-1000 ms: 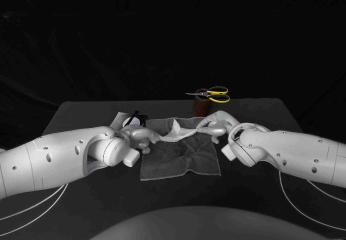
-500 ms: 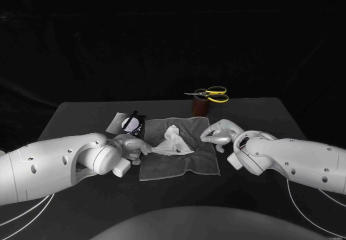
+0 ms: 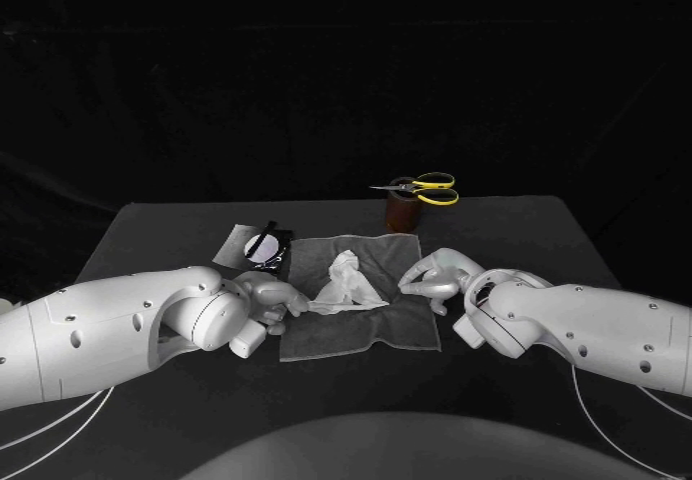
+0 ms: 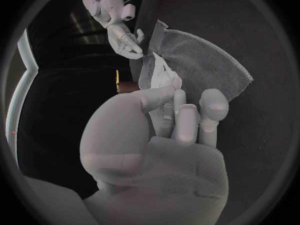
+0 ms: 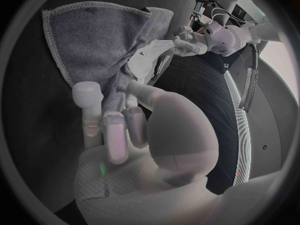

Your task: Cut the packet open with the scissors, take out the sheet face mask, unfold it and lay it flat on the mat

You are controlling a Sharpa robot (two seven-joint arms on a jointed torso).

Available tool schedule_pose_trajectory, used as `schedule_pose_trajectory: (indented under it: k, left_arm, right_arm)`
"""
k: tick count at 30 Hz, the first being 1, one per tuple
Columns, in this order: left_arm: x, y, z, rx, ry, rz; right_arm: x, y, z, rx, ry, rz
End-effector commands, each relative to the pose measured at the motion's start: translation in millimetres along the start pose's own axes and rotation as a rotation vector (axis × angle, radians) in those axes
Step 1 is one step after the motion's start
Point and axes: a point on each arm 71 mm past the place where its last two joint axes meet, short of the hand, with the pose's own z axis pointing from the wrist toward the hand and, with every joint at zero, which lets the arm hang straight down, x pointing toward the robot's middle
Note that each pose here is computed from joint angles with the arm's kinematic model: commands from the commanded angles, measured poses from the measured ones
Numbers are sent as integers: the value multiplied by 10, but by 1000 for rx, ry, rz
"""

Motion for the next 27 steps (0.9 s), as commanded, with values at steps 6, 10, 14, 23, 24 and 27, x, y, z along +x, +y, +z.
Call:
schedule_pose_trajectory:
  k: [6, 10, 14, 23, 24, 27]
  left_arm:
    - [2, -2, -14, 19, 11, 92]
    - [-62, -11, -30, 64, -19, 135]
    - [-148, -17, -52, 116, -57, 172]
    - [-320, -5, -93, 187, -101, 237]
    - [-337, -1, -100, 191, -103, 240]
    - [-382, 1, -124, 210, -110, 245]
  right_arm:
    - [36, 86, -17, -106, -9, -97]
    - [46, 180, -49, -220, -55, -184]
    - [94, 280, -85, -328, -88, -297]
    - [268, 468, -36, -427, -122, -479]
    - [288, 480, -24, -430, -125, -491]
    - [359, 506, 18, -436, -137, -524]
